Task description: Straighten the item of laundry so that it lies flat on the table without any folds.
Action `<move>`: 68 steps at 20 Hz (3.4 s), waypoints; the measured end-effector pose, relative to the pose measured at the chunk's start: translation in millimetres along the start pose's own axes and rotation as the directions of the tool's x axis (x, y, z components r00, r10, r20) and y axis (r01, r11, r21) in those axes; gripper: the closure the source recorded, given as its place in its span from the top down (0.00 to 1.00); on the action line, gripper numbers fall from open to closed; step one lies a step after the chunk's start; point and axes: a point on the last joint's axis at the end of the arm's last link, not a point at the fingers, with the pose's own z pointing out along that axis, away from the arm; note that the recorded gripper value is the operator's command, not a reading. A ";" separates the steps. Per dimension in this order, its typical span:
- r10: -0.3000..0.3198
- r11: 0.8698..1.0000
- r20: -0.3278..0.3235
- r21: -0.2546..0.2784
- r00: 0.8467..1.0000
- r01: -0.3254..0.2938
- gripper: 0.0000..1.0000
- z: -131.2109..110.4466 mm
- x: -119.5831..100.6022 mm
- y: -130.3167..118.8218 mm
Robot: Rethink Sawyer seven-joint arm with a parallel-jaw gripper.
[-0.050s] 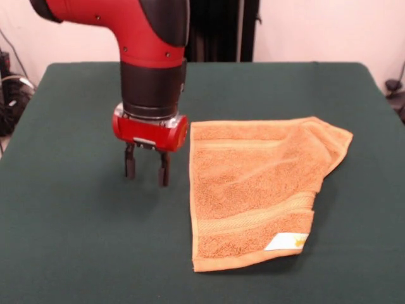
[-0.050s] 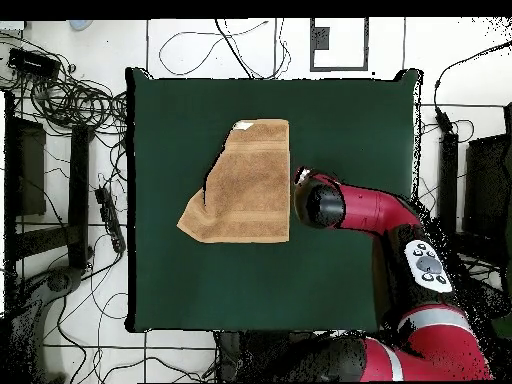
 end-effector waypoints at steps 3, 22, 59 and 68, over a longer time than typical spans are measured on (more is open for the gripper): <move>-0.005 1.000 -0.009 -0.003 1.000 0.004 1.00 5.8 6.4 3.7; -0.130 0.991 0.050 -0.032 0.990 0.132 1.00 -34.7 23.1 139.6; 0.005 0.999 0.057 -0.052 0.998 -0.002 0.00 28.0 -1.8 69.6; -0.013 0.999 0.064 -0.036 0.998 0.016 0.00 27.3 -0.2 71.7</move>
